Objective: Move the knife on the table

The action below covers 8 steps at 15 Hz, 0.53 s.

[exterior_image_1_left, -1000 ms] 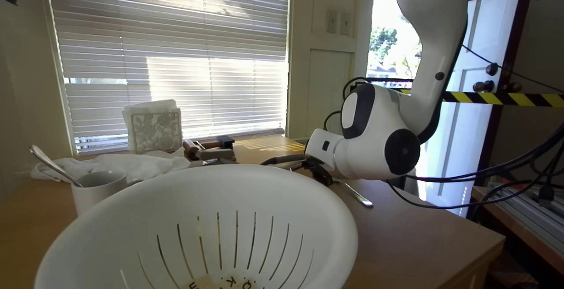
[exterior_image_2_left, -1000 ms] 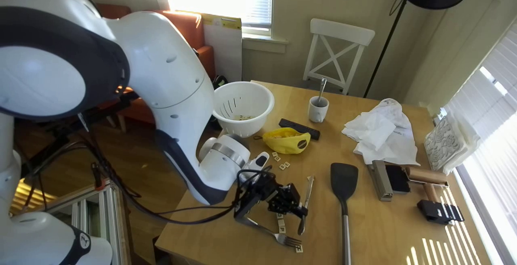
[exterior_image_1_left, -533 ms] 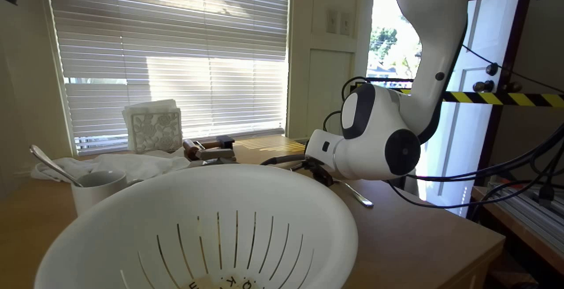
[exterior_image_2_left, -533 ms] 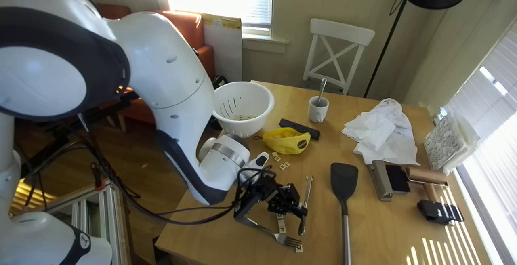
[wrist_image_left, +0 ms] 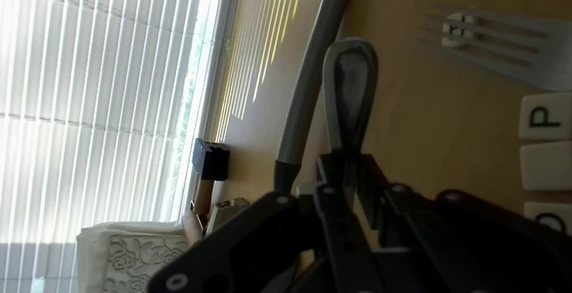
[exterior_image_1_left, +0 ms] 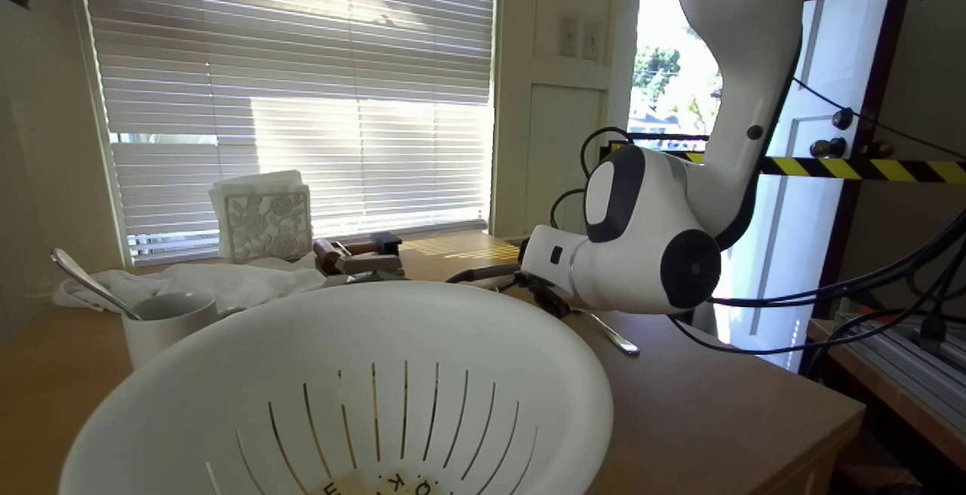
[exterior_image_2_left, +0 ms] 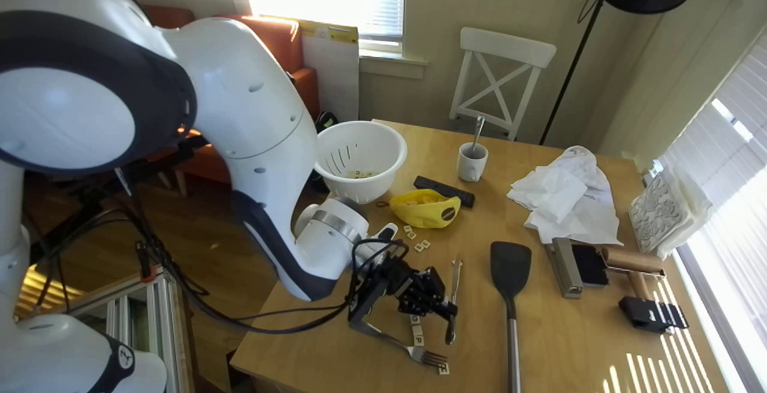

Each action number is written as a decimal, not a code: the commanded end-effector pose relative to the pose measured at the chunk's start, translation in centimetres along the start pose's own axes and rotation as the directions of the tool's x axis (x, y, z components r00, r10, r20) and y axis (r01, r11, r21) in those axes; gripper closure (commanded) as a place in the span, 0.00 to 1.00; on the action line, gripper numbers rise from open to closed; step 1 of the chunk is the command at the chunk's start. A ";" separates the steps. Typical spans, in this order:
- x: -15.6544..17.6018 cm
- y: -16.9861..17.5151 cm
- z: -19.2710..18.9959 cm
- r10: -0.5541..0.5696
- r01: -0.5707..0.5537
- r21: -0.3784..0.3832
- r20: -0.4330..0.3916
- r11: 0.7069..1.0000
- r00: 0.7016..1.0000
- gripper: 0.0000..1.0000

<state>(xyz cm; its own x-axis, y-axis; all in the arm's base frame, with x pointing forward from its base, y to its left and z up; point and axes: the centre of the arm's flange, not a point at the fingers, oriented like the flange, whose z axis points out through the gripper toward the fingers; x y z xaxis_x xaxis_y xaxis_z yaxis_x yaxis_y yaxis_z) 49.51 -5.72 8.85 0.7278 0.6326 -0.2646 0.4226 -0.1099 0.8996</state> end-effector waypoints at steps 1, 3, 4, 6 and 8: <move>0.5 -0.4 0.1 -0.050 0.049 -0.049 -0.019 0.998 0.999 0.96; 0.1 -0.5 0.1 -0.052 0.052 -0.055 -0.009 0.997 0.999 0.96; -0.2 -0.5 0.1 -0.051 0.050 -0.059 -0.003 0.997 0.999 0.96; -0.9 -0.6 0.2 -0.045 0.046 -0.061 0.015 0.997 0.999 0.96; -1.1 -0.7 0.4 -0.044 0.046 -0.064 0.021 0.997 0.999 0.96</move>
<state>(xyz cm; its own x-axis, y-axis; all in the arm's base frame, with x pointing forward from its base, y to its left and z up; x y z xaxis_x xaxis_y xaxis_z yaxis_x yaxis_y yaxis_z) 49.15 -6.03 8.44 0.7254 0.6225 -0.2940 0.4211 -0.0634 0.9048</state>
